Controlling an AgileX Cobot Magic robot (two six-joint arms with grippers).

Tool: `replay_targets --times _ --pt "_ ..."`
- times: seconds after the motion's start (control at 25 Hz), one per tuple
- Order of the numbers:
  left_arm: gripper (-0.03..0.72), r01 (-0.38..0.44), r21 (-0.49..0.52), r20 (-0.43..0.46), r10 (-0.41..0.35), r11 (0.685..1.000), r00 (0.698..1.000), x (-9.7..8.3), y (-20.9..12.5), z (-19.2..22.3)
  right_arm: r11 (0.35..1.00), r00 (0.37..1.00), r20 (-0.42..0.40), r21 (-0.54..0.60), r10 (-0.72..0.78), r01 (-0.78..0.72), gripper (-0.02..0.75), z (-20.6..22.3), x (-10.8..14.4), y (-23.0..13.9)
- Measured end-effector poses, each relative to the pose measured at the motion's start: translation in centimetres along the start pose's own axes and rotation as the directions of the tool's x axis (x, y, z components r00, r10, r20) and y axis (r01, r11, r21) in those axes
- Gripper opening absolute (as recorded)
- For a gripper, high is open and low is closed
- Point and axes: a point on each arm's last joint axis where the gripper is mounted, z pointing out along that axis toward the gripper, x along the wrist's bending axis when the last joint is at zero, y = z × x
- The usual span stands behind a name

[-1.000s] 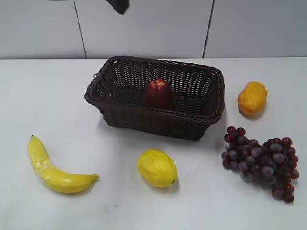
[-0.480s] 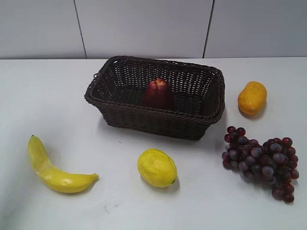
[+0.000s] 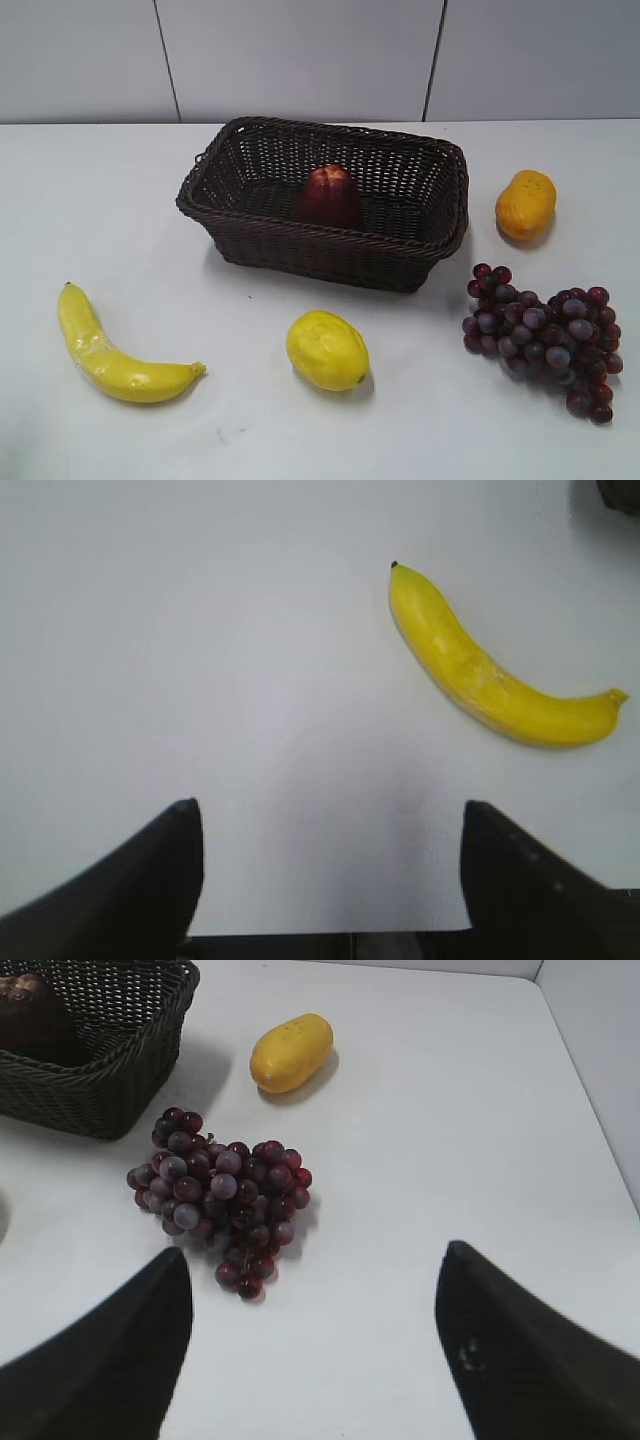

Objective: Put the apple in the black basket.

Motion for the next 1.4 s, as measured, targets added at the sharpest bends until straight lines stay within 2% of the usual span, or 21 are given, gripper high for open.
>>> replay_targets --times 0.24,0.48,0.6,0.76,1.24,1.4 --pt "0.593 -0.019 -0.177 -0.010 0.017 0.984 1.000 -0.5 -7.6 -1.2 1.000 1.000 0.000 0.000 0.000 0.000 0.571 0.0 0.0 0.0" --pt "0.591 -0.040 -0.338 -0.023 0.035 0.940 0.999 -0.8 -11.8 -1.7 1.000 1.000 0.000 0.000 0.000 0.000 0.571 0.0 0.0 0.0" --pt "0.590 -0.043 -0.381 -0.027 0.035 0.923 0.999 -0.8 -12.6 -1.3 1.000 1.000 0.000 0.000 0.000 0.000 0.571 0.0 0.0 0.0" --pt "0.590 -0.038 -0.358 -0.025 0.032 0.933 0.999 -0.7 -12.9 -0.3 1.000 1.000 0.000 0.000 0.000 0.000 0.571 0.0 0.0 0.0" --pt "0.590 -0.036 -0.361 -0.023 0.030 0.932 0.999 -0.7 -12.9 -0.3 1.000 1.000 0.000 0.000 0.000 0.000 0.571 0.0 0.0 0.0" --pt "0.590 -0.037 -0.389 -0.027 0.029 0.920 0.999 -0.7 -13.2 -0.5 1.000 1.000 0.000 0.000 0.000 0.000 0.571 0.0 0.0 0.0"
